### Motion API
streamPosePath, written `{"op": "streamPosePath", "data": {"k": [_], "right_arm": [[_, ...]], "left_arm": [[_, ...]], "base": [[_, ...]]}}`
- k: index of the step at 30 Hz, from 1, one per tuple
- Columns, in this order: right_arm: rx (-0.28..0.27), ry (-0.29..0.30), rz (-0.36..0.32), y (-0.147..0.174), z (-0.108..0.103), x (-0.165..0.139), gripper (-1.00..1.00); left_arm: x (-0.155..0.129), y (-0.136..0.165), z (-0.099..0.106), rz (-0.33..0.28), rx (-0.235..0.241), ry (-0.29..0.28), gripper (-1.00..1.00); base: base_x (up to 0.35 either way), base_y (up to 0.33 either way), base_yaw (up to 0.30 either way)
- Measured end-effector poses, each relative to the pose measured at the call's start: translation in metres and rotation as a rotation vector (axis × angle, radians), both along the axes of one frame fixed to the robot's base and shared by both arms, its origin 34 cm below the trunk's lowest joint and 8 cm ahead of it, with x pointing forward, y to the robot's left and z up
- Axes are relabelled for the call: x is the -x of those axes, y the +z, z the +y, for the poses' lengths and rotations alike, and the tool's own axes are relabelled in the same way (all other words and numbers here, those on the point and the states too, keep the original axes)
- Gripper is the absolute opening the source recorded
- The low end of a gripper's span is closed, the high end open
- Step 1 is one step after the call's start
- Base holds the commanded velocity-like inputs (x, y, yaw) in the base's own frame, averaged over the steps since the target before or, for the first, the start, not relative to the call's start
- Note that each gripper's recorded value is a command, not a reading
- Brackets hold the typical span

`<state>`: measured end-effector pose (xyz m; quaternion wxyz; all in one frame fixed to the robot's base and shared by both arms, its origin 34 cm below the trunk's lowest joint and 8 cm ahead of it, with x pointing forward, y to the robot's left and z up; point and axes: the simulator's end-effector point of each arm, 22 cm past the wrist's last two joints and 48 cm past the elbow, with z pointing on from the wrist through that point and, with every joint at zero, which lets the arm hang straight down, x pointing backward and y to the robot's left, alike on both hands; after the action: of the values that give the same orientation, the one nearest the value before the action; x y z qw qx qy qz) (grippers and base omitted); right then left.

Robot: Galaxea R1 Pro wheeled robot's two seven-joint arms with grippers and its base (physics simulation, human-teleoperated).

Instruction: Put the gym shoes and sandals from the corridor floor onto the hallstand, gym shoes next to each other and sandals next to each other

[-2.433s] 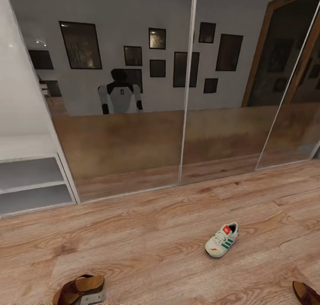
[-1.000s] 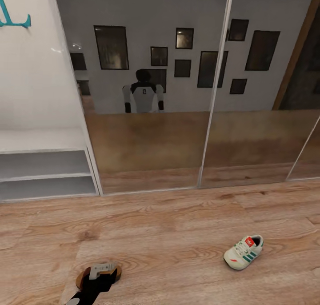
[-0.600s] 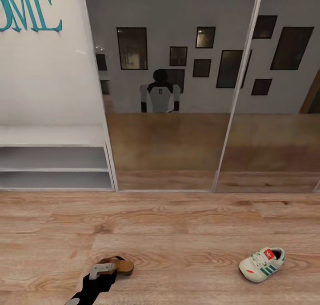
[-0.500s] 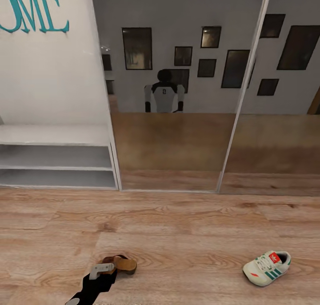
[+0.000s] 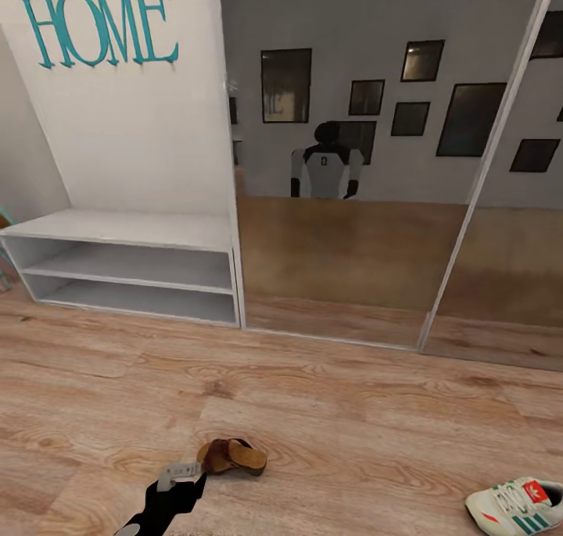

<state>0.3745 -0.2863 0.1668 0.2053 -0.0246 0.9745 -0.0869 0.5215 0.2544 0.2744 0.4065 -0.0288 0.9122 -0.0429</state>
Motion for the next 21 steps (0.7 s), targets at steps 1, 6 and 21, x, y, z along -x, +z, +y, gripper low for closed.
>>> {"op": "streamPosePath", "data": {"k": [1, 6, 21], "right_arm": [[0.0, 0.0, 0.0, 0.0, 0.0, 0.0, 1.0], [0.0, 0.0, 0.0, 0.0, 0.0, 0.0, 1.0], [0.0, -0.001, 0.0, 0.0, -0.0003, 0.0, 1.0]], "left_arm": [[0.0, 0.0, 0.0, 0.0, 0.0, 0.0, 1.0], [0.0, 0.0, 0.0, 0.0, 0.0, 0.0, 1.0], [0.0, -0.0001, 0.0, 0.0, 0.0, 0.0, 1.0]], "base": [[0.0, 0.0, 0.3], [0.0, 0.0, 0.3], [0.0, 0.0, 0.3]]}}
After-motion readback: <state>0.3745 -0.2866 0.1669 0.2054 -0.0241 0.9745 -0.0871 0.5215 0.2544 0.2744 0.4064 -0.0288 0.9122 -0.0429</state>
